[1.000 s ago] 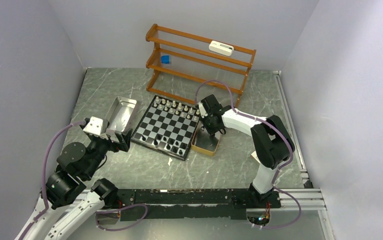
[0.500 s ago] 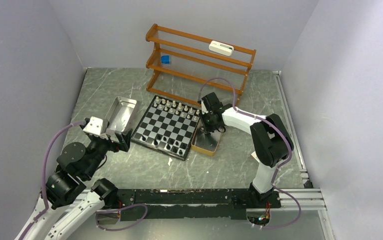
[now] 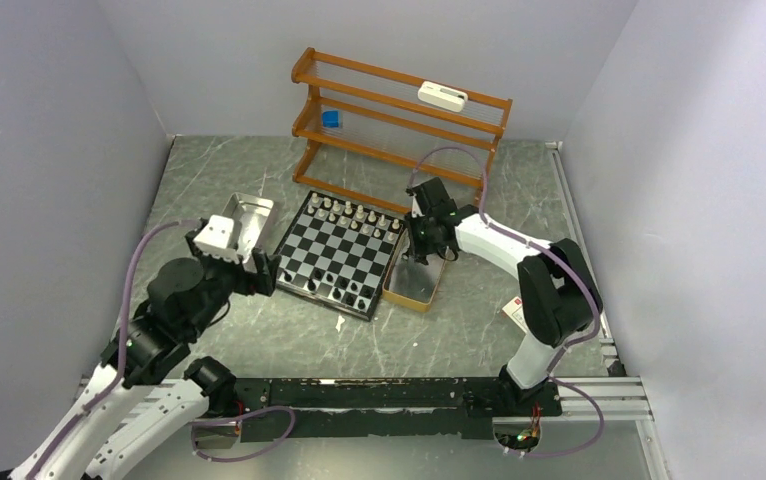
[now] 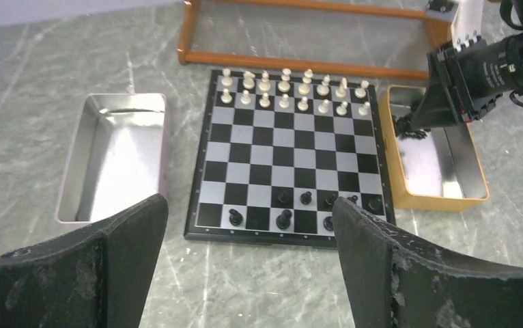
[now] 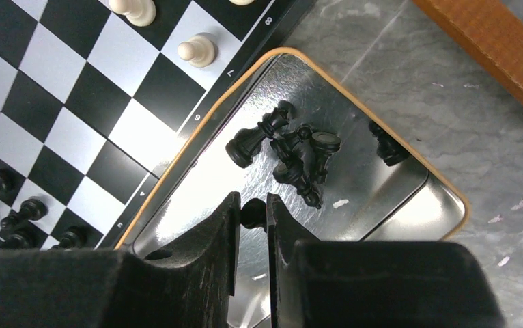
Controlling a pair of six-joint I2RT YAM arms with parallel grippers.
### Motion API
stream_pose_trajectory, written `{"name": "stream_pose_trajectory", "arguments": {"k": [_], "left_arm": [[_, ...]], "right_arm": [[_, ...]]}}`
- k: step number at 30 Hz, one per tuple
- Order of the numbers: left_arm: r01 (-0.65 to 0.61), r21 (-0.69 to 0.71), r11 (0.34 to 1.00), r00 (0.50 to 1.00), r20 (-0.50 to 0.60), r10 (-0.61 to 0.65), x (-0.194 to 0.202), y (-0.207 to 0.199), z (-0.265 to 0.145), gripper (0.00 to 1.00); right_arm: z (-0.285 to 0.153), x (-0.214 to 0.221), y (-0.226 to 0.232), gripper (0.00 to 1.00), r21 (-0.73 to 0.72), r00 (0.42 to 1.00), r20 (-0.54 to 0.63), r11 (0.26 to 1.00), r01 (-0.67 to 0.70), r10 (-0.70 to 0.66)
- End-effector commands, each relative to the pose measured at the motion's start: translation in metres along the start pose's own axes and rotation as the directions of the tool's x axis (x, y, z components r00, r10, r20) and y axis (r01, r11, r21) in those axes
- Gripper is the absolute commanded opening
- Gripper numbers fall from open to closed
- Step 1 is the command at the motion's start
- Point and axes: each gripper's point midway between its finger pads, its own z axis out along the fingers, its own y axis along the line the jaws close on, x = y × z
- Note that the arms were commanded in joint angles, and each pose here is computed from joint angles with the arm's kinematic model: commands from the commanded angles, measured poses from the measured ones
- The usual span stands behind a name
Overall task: Set up the chess pieces on the board
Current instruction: Pick up the chess piece from the storage box, then place the chess piece on the chessboard.
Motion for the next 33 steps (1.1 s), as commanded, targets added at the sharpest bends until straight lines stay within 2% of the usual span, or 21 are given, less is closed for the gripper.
{"name": "stream_pose_trajectory", "arguments": {"k": [1,5,9,14,17,22,26,33], "left_arm": [[0.101,0.104,0.989,0.994,-0.054,-0.096,-0.008,-0.031,0.011,0.93],[0.232,0.245,0.941,0.97,-0.136,-0.204,-0.006,-0.074,0.033,0.86],[0.309,0.345,0.886,0.948,-0.179,-0.262,-0.002,-0.106,0.056,0.78],[0.384,0.42,0.822,0.919,-0.256,-0.299,0.008,-0.14,0.086,0.69],[0.4,0.474,0.784,0.913,-0.285,-0.293,0.015,-0.168,0.099,0.7],[0.394,0.499,0.772,0.918,-0.253,-0.305,0.021,-0.205,0.116,0.72],[0.395,0.491,0.776,0.919,-0.214,-0.332,0.025,-0.219,0.13,0.7],[0.419,0.489,0.765,0.908,-0.207,-0.365,0.038,-0.233,0.149,0.69]], "right_arm": [[-0.013,-0.011,-0.003,0.2,0.003,0.994,0.068,0.996,-0.091,0.091],[-0.027,-0.021,0.0,0.2,-0.044,0.979,0.119,0.986,-0.161,0.165],[-0.046,-0.031,0.006,0.2,-0.135,0.952,0.167,0.962,-0.237,0.258],[-0.067,-0.038,0.012,0.2,-0.306,0.9,0.186,0.893,-0.33,0.395],[-0.077,-0.041,0.021,0.2,-0.413,0.862,0.162,0.827,-0.383,0.48],[-0.094,-0.048,0.034,0.2,-0.547,0.799,0.132,0.715,-0.435,0.586],[-0.107,-0.052,0.042,0.2,-0.635,0.74,0.086,0.609,-0.475,0.667],[-0.13,-0.061,0.038,0.2,-0.696,0.657,0.087,0.517,-0.498,0.749]]}}
